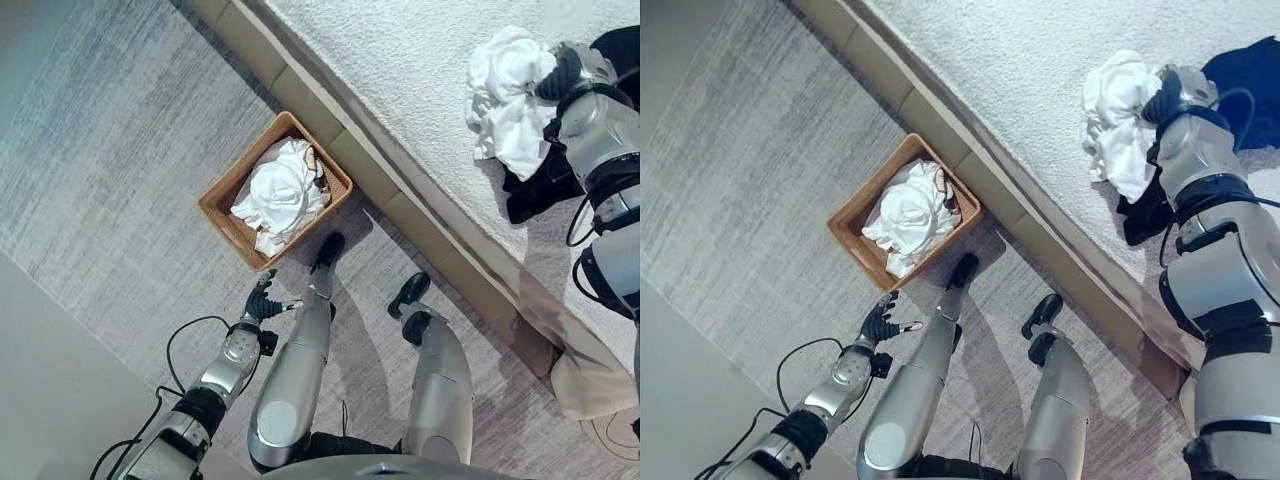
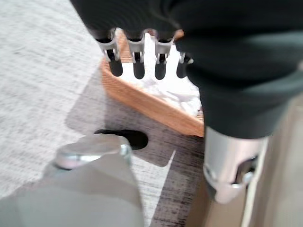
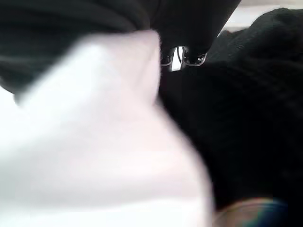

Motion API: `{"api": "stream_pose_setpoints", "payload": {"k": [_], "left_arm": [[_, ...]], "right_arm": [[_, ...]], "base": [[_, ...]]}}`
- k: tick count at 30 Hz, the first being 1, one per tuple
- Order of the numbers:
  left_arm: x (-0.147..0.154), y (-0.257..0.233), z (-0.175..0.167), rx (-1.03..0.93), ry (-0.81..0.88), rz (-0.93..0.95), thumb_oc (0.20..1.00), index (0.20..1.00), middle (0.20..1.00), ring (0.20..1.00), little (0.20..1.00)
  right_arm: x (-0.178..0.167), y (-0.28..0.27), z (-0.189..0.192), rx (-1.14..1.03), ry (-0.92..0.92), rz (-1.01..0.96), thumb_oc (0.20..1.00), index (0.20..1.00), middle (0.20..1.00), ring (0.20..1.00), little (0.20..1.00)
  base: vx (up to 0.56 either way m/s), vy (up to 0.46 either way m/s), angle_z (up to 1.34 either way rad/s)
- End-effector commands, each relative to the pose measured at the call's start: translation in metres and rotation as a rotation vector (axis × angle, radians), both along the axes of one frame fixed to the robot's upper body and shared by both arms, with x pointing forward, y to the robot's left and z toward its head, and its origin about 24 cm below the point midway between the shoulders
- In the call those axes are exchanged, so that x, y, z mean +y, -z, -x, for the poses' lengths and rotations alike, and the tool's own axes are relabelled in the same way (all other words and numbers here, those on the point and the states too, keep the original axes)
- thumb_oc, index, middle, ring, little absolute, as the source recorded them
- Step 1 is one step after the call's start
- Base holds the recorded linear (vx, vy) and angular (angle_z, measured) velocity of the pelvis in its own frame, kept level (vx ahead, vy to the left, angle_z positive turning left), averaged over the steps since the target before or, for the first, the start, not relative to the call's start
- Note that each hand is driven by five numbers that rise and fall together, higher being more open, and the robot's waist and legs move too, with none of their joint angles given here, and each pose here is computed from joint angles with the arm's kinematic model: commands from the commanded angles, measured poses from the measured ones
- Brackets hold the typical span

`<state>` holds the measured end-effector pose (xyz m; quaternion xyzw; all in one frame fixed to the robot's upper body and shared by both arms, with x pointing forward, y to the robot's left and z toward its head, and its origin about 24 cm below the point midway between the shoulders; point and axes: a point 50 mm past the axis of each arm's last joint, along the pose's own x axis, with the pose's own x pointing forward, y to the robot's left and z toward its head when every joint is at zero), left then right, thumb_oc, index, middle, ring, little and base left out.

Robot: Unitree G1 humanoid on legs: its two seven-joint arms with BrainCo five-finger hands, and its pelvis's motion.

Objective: Pick up clothes into the bucket

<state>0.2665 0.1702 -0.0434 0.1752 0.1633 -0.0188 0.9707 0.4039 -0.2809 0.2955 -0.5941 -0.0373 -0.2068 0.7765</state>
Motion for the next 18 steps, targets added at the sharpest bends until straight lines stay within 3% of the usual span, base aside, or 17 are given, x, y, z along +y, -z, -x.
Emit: {"api": "stream_pose_setpoints", "payload": {"k": [1,6,11,18], "left_arm": [[0.011,0.002,0.006,-0.011,-0.049,-0.014,1.000,1.000,1.000,1.000,1.000],[0.026,0.001,0.011,-0.025,-0.087,-0.047,1.000,1.000,1.000,1.000,1.000],[0.036,-0.001,0.014,-0.043,-0.125,-0.073,1.000,1.000,1.000,1.000,1.000],[0.051,0.008,0.026,-0.001,-0.175,-0.103,1.000,1.000,1.000,1.000,1.000]], "right_arm": [[0.007,-0.063,0.017,-0.276,-0.073,0.042,0.200,0.200,0.200,0.200,0.200],[0.023,-0.107,0.043,-0.541,-0.210,0.020,0.200,0.200,0.200,0.200,0.200],[0.007,-0.127,0.082,-0.833,-0.242,-0.052,0.200,0.200,0.200,0.200,0.200],[-0.029,-0.105,0.096,-0.910,-0.164,-0.179,0.200,0.200,0.200,0.200,0.200]], "base": [[-0.10,0.080,-0.15],[-0.03,0.044,-0.35],[-0.03,0.045,-0.29],[-0.03,0.046,-0.21]]}}
